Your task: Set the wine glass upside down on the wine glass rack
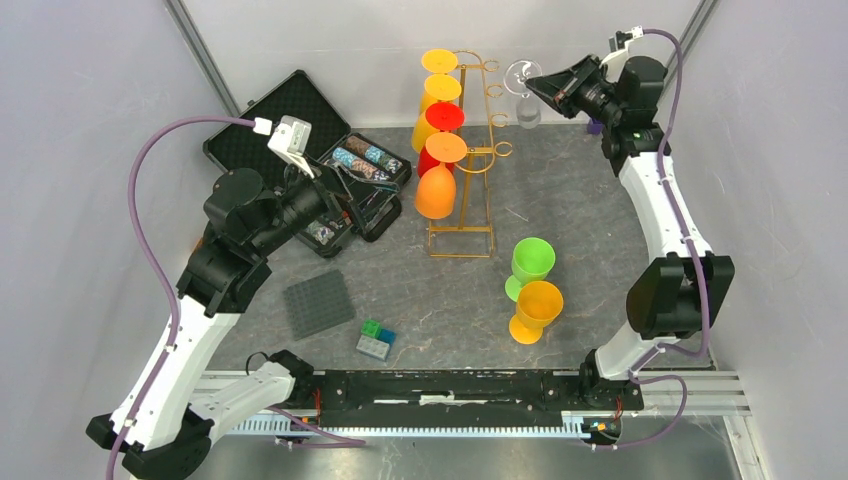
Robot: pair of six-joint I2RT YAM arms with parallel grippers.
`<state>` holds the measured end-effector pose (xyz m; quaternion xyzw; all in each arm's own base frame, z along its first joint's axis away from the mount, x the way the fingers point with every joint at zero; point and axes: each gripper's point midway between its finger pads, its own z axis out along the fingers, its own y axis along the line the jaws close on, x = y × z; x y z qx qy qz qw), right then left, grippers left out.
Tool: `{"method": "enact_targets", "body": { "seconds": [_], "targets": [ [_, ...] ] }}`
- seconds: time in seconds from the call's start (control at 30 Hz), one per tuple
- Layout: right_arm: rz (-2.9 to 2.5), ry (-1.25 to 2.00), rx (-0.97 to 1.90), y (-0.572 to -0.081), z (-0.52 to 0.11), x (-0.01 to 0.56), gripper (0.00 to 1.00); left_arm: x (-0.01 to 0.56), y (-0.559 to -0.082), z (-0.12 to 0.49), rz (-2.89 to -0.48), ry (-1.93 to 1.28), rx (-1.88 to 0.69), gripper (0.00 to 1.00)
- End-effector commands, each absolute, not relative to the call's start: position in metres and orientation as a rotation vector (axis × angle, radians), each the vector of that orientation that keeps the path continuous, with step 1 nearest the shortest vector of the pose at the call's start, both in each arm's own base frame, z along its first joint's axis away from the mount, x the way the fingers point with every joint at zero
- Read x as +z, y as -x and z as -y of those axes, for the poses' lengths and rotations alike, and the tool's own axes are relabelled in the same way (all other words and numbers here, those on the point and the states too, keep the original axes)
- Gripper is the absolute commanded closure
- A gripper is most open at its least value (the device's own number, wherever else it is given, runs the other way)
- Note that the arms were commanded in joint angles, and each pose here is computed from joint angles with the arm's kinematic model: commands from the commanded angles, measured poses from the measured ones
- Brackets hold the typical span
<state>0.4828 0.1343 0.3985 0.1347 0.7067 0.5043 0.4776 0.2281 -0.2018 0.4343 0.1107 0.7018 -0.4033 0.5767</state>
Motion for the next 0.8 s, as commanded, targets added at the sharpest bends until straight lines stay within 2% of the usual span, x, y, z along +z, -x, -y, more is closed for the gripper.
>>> {"method": "enact_targets", "body": {
  "seconds": [0.0,0.47,0.77],
  "targets": [
    [-1.701,-0.33,1.273,-0.483,-0.136,0.406,1.0,0.442,-0.228,0.202,-1.622,-0.236,-0.964,0.0],
    [-1.73,-0.344,1.374,-0.494,-0.161,0.39,1.0,0.439,-0.231,0.206,-1.639,-0.227,-0.98,0.0],
    [-1.713,-0.314,1.416,-0.502,-0.175,0.4,1.0,0.437,-0.232,0.207,-1.646,-0.224,-0.982,0.0]
  ]
}}
